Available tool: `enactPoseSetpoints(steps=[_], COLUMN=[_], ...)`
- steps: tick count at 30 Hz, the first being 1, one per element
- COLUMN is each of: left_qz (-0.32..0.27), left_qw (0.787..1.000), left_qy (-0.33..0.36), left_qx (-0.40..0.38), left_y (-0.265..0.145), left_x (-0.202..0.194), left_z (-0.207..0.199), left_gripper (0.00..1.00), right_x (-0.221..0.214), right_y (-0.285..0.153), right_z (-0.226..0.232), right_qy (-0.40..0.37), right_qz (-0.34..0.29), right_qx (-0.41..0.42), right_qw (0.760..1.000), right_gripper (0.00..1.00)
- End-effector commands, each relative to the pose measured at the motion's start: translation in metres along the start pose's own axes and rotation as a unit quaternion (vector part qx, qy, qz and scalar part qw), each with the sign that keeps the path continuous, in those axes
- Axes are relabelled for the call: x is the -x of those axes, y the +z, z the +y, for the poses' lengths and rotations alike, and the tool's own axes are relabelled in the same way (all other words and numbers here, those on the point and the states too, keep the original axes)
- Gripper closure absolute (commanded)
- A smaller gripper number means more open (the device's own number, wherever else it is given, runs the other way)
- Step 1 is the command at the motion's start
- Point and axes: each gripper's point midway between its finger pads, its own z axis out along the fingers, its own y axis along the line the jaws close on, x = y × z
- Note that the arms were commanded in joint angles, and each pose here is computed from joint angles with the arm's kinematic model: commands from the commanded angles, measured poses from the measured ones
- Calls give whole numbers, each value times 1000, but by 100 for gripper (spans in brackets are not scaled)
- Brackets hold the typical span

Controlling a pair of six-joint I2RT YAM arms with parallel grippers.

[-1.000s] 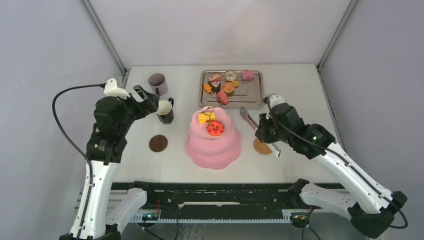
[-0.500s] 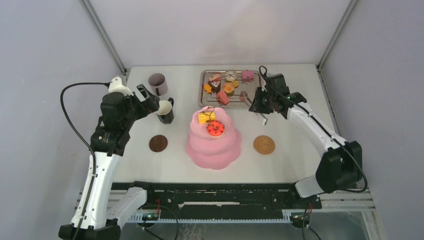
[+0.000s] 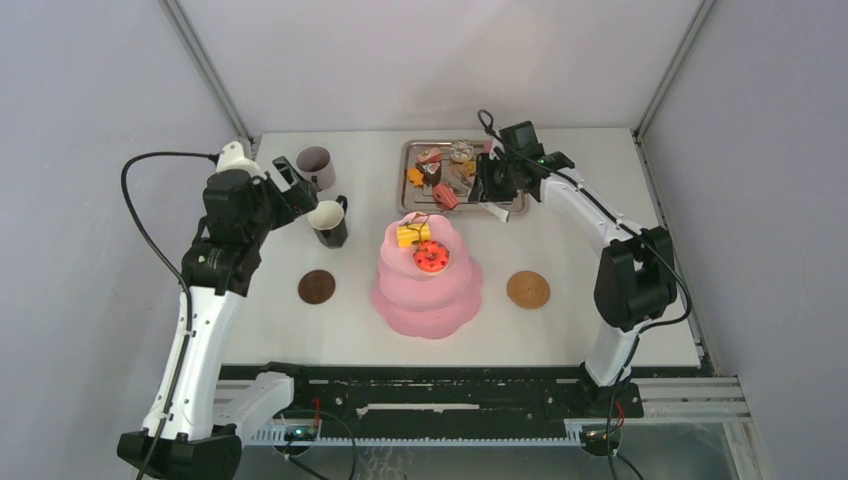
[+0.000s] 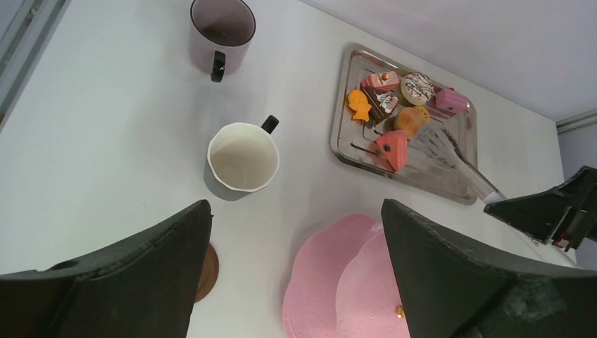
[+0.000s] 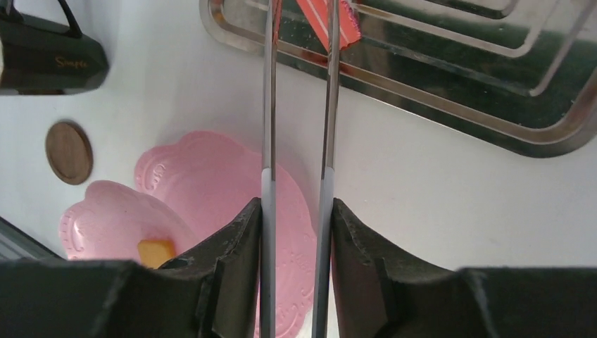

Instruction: Serve the afternoon tea

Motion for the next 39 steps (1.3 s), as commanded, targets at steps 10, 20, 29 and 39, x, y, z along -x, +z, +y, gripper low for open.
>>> enactPoseSetpoints(steps=[10, 20, 29, 39], left_qz=[-32, -30, -25, -30], left_qw=[999, 999, 1000, 999], left_qy=[-19, -13, -16, -16], left_qx=[-5, -4, -8, -8], left_y=[-2, 4, 9, 6], left_x=[31, 34, 31, 32], left_z=[-11, -12, -14, -13], left_gripper=[6, 6, 6, 6], right_x=[-22, -24, -13, -7], right_y=[4, 18, 42, 38], right_z=[-5, -17, -19, -15], right_qy=[-156, -183, -189, -188], right_qz=[43, 49, 49, 41], right_qx=[11, -36, -37, -31], right_qw=[987, 981, 980, 981], right_gripper=[50, 45, 44, 61])
